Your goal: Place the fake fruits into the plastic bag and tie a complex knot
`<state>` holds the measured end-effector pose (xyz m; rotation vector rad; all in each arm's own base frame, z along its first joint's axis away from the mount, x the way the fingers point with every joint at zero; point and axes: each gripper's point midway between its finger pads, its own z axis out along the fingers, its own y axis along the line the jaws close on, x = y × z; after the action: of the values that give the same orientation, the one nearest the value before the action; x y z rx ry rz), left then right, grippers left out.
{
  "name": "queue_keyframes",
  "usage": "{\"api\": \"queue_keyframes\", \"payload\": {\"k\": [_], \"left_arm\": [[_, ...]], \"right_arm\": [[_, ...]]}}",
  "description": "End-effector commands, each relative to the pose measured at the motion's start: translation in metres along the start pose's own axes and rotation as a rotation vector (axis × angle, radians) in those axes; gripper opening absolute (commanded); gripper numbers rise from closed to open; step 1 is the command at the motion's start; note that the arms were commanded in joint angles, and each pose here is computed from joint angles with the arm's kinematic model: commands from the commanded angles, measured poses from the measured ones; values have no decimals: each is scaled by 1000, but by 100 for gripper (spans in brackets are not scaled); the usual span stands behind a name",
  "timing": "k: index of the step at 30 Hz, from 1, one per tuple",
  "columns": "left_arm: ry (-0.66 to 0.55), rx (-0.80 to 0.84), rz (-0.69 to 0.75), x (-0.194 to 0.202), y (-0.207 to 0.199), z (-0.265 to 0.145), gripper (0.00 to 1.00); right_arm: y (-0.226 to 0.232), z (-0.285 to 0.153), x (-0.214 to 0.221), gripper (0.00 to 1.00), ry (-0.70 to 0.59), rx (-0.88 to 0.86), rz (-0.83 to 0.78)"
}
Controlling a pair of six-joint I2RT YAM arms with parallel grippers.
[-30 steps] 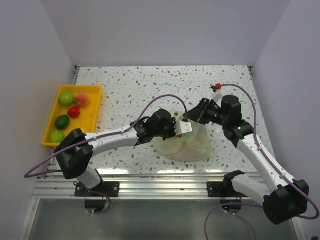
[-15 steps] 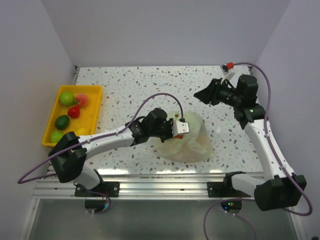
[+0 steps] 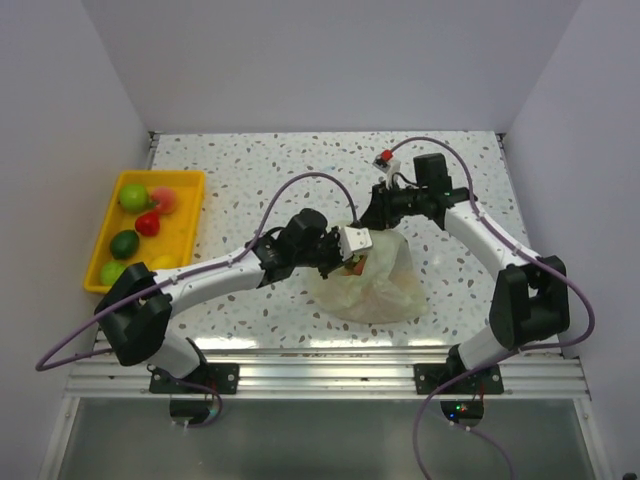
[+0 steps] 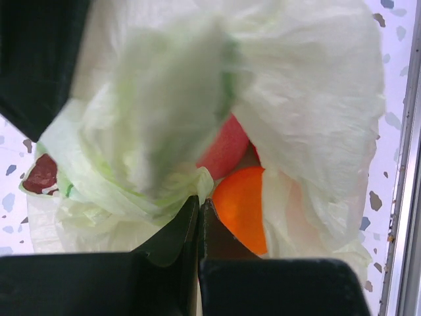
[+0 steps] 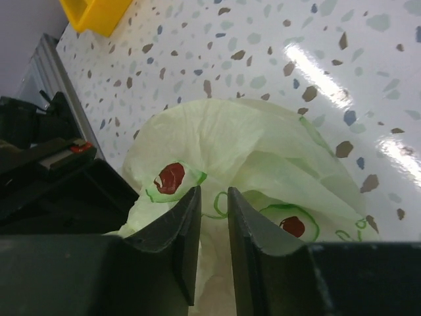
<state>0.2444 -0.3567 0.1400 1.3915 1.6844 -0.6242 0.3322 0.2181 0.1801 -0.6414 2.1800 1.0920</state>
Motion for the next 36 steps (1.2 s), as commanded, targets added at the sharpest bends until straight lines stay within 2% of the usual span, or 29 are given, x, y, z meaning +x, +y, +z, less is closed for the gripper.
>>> {"api": "queue_keyframes", "payload": {"k": [1, 7, 13, 19, 20, 22, 23, 24, 26, 28, 33, 36], "left_arm": [[-111, -46, -45, -31, 16, 1, 0], [-154, -82, -61, -44, 38, 5, 0], [-235, -34, -61, -75, 42, 15, 0], [-291, -24, -43, -105, 53, 24, 0], [-304, -33, -25, -113, 58, 23, 0], [-315, -37, -23, -118, 66, 22, 0], [-329, -46, -14, -126, 71, 19, 0], [-339, -52, -10, -130, 75, 16, 0], [-365, -57, 9, -141, 84, 10, 0], [-388, -52, 41, -155, 89, 2, 0], [-407, -27, 119, -174, 83, -17, 0], [-403, 12, 135, -171, 71, -28, 0]], "right_arm": [[17, -1, 12, 25, 56, -99, -102], [24, -8, 47, 22, 155, -143, -83], [43, -11, 52, 23, 149, -235, -45], [51, -5, 35, 25, 73, -282, 13], [50, -2, 23, 25, 26, -283, -10], [53, -2, 13, 25, -15, -281, 55], [55, -1, -5, 25, -83, -289, 9], [60, -3, -13, 25, -100, -297, 83], [66, -4, -35, 25, -183, -321, 67], [75, -9, -51, 25, -225, -350, 153], [87, -18, -55, 25, -245, -373, 204], [91, -22, -36, 25, -224, -370, 252]]}}
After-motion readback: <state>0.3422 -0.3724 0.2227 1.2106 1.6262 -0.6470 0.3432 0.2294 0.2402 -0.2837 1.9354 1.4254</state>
